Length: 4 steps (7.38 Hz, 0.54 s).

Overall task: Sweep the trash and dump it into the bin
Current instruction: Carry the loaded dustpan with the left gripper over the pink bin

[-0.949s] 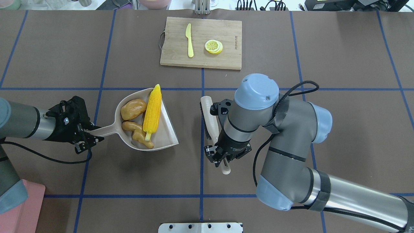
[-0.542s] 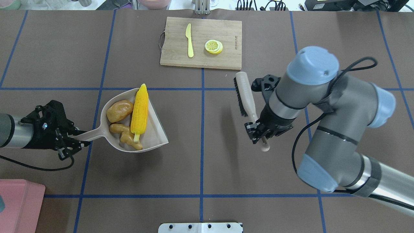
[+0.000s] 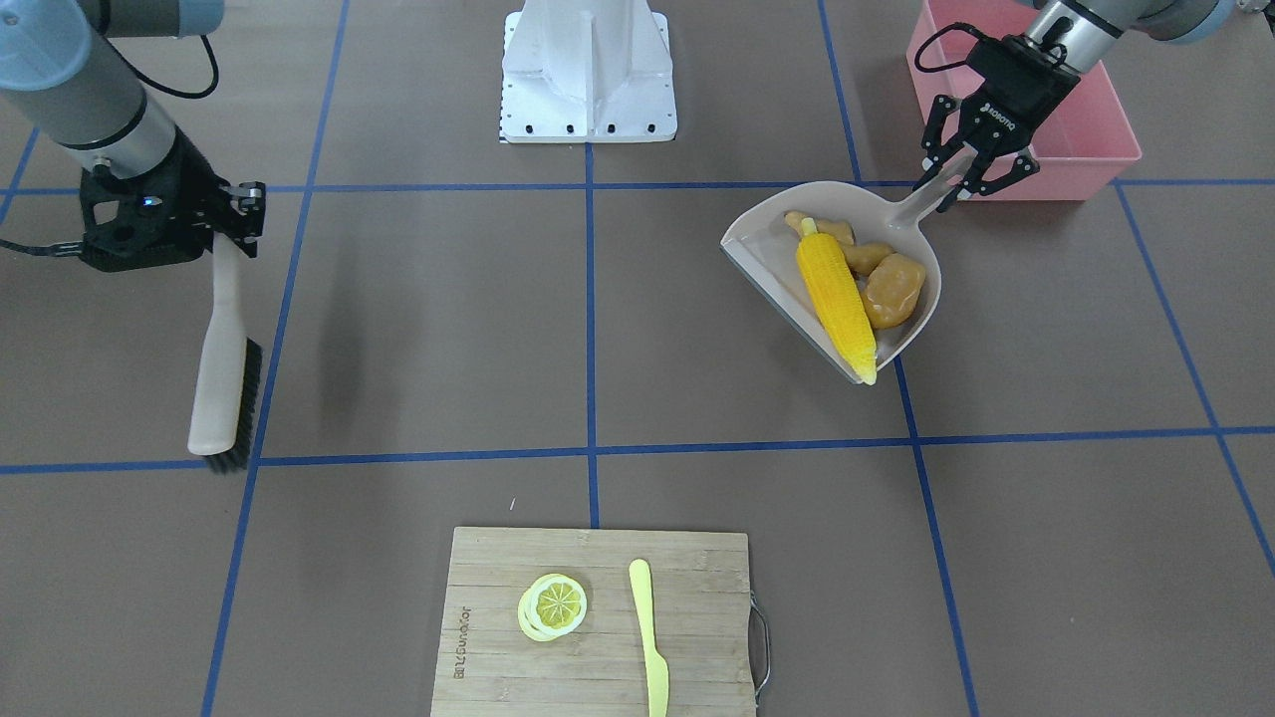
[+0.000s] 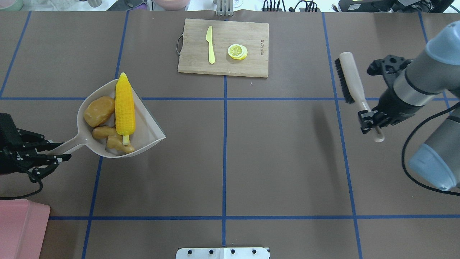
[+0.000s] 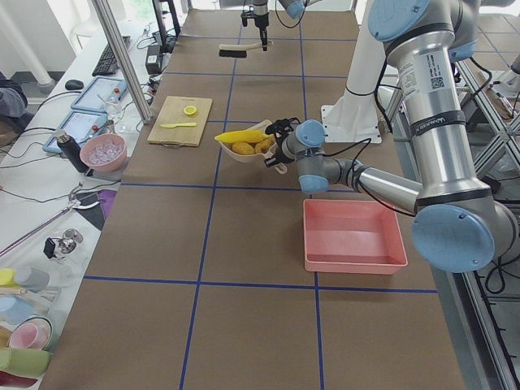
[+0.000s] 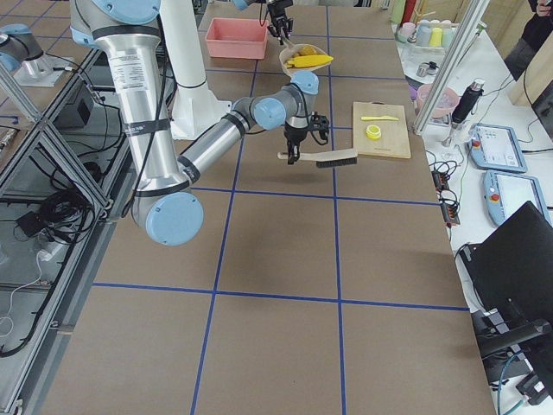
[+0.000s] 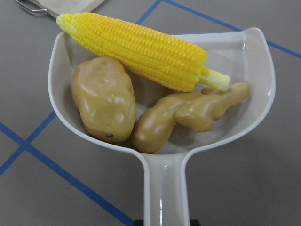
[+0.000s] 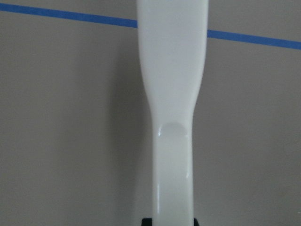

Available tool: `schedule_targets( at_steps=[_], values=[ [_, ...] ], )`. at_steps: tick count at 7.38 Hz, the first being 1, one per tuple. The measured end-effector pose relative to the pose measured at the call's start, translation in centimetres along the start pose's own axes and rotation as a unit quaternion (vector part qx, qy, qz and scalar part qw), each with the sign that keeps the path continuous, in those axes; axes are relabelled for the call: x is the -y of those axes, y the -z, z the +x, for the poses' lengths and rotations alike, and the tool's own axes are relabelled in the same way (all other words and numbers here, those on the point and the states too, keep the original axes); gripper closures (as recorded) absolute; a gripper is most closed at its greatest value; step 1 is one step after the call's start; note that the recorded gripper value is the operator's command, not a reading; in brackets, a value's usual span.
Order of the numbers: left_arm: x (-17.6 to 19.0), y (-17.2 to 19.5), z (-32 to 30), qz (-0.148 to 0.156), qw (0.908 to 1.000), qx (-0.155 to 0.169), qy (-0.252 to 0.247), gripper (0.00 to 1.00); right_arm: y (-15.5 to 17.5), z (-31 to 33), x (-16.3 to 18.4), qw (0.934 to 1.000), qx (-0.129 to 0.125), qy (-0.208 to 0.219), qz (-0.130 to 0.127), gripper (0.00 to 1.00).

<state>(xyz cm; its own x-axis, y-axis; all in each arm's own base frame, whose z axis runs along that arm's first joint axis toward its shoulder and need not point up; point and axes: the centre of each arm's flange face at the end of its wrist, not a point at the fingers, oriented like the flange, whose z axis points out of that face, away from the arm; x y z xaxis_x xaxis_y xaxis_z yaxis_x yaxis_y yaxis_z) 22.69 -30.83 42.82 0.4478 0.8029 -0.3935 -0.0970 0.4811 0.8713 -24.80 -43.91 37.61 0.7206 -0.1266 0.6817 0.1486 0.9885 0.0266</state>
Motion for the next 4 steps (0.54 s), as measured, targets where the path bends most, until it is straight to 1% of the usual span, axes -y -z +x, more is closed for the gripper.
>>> schedule_targets(
  at_steps=[2,4],
  values=[
    [-2.2,2.1,-0.5,0.008,0.9998,0.011,0.017,1.00,-1.2,8.1,-1.6,0.9994,-0.028,-0.010,-0.019,1.00],
    [-5.3,4.7,-1.1,0.011,0.9993,0.016,0.031,1.00,-3.4,14.0,-4.0,0.9975,-0.045,-0.025,-0.048,1.00]
  ],
)
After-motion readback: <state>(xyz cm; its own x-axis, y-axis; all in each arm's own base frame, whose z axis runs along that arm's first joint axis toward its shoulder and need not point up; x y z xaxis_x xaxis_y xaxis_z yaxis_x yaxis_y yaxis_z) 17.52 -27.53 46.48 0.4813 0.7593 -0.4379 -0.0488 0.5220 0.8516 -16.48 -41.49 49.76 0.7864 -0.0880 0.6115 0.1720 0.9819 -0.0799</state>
